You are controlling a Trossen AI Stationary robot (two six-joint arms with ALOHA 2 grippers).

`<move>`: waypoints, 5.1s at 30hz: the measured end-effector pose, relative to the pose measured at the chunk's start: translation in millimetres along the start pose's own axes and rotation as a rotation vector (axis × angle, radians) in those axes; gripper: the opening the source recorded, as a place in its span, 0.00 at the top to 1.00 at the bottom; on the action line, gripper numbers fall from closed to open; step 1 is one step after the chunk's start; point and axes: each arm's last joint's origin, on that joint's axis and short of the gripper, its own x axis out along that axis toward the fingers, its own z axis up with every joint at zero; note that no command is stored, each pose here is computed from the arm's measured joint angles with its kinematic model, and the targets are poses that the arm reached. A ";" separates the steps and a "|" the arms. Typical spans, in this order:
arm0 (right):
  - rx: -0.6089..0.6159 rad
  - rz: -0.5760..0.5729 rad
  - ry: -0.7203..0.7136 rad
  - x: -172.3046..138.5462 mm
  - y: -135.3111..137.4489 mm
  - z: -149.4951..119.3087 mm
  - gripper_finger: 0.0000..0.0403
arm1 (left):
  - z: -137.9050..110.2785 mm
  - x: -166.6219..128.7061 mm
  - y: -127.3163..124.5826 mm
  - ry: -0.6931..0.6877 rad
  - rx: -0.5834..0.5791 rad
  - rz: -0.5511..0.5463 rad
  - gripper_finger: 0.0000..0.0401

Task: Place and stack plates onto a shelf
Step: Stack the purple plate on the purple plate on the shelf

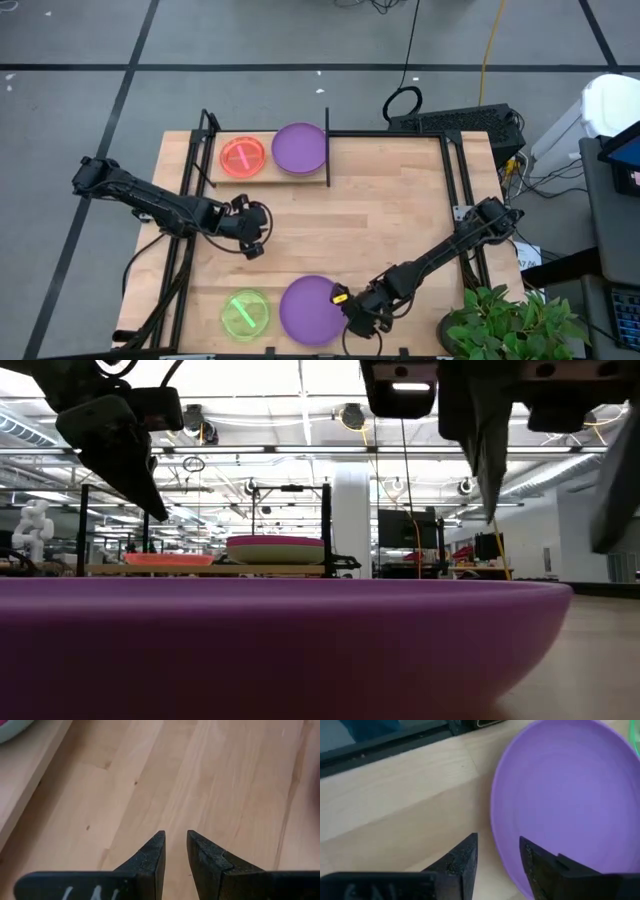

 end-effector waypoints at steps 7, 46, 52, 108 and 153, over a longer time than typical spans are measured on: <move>-0.099 0.008 0.049 15.0 -5.3 -14.5 0.72 | 1.4 0.1 -0.7 -0.014 0.056 -0.006 0.79; -0.053 -0.399 0.244 -42.9 -62.4 -37.0 1.00 | -5.5 0.0 3.6 0.058 0.241 0.032 0.79; 0.019 -0.411 0.273 -62.4 -71.8 -48.0 1.00 | -5.6 -8.3 9.3 0.010 0.249 0.123 0.79; 0.187 -0.675 0.193 -117.2 -226.3 -197.3 1.00 | -12.5 -49.2 2.2 -0.165 0.249 -0.003 0.79; 0.366 -0.657 0.278 -112.9 -224.2 -219.7 0.96 | -19.0 -42.2 3.0 -0.147 0.247 -0.004 0.79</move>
